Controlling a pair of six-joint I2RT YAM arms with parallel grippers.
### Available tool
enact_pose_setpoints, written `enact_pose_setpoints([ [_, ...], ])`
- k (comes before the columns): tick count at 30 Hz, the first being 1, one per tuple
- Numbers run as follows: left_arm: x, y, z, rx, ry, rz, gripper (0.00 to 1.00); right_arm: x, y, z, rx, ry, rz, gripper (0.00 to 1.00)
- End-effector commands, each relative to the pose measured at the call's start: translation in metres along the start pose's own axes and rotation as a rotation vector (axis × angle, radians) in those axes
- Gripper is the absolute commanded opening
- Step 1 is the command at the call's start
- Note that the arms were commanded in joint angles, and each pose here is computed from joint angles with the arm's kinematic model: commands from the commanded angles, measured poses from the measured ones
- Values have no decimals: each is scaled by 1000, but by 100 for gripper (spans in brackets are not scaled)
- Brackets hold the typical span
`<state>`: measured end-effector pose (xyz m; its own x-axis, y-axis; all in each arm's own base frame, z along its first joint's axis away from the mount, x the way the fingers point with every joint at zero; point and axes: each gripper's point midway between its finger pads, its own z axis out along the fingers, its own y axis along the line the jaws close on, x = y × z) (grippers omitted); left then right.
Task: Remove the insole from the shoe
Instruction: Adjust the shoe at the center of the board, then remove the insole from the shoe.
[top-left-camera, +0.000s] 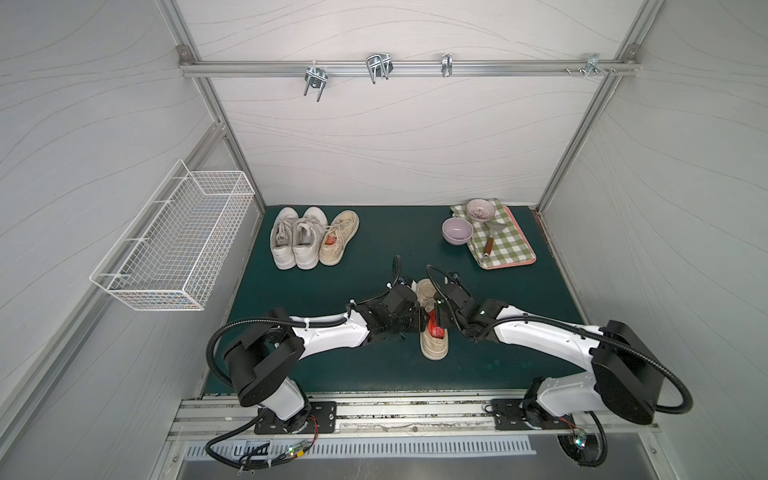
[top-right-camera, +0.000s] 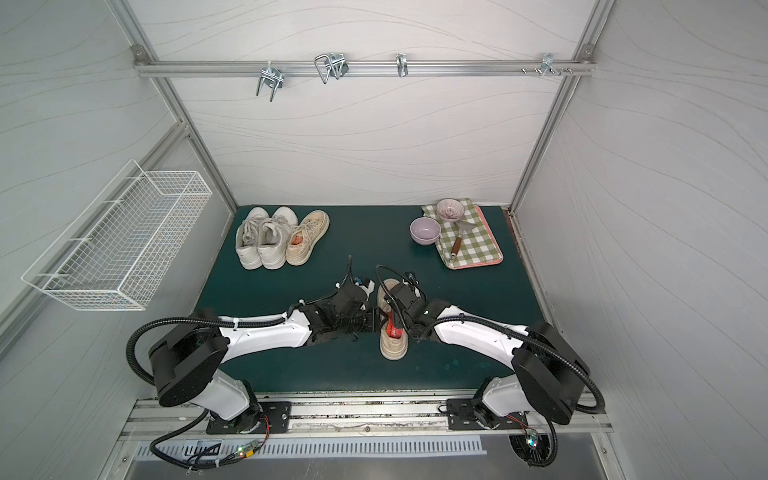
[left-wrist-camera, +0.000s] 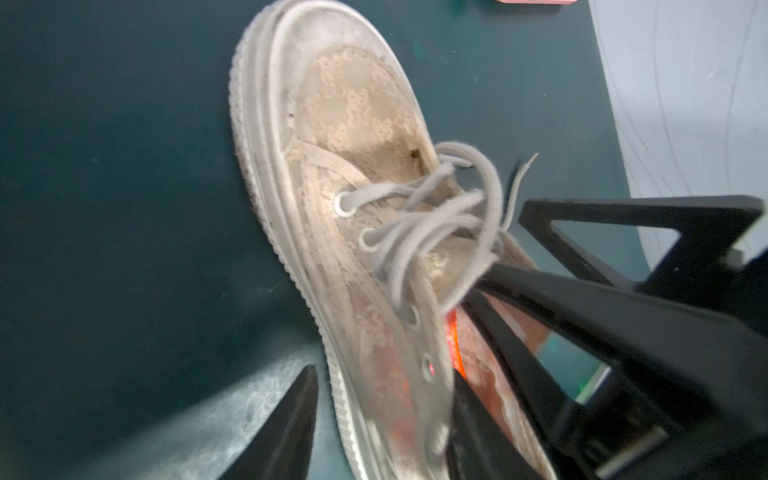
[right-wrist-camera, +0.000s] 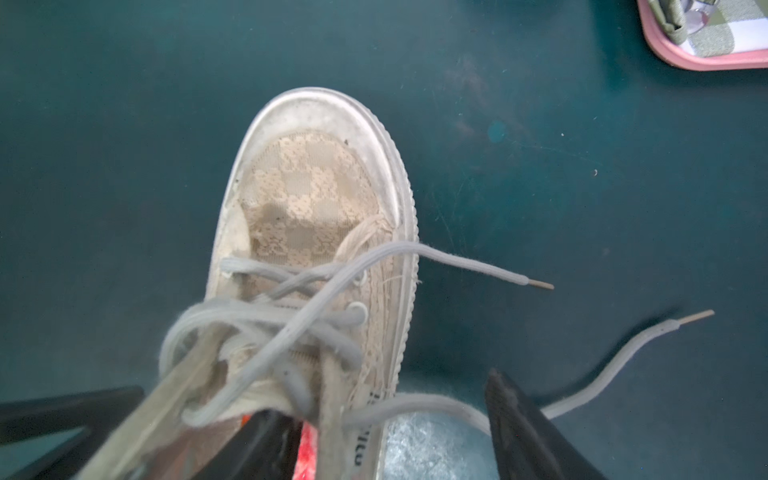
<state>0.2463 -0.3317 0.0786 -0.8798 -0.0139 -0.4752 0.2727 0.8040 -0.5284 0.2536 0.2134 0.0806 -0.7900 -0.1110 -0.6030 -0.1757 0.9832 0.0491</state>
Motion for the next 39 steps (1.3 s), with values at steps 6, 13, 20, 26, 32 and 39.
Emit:
enact_pose_setpoints([
  [6,-11,-12,16,-25,19,47,63,-19,8,-7,-44,-51,40,67],
  [13,-21,-8,24,-80,6,54,58,-16,7,-6,-47,-44,42,64],
  [20,-27,-8,31,-104,-3,57,55,-13,6,-6,-46,-37,44,63],
  [26,-35,-9,33,-98,-18,49,49,-3,4,-14,-75,-9,54,63],
  [32,-40,-9,35,-83,-25,34,45,13,14,-37,-158,33,46,61],
  [39,-44,-16,32,-48,-37,43,42,26,42,-53,-297,100,48,50],
])
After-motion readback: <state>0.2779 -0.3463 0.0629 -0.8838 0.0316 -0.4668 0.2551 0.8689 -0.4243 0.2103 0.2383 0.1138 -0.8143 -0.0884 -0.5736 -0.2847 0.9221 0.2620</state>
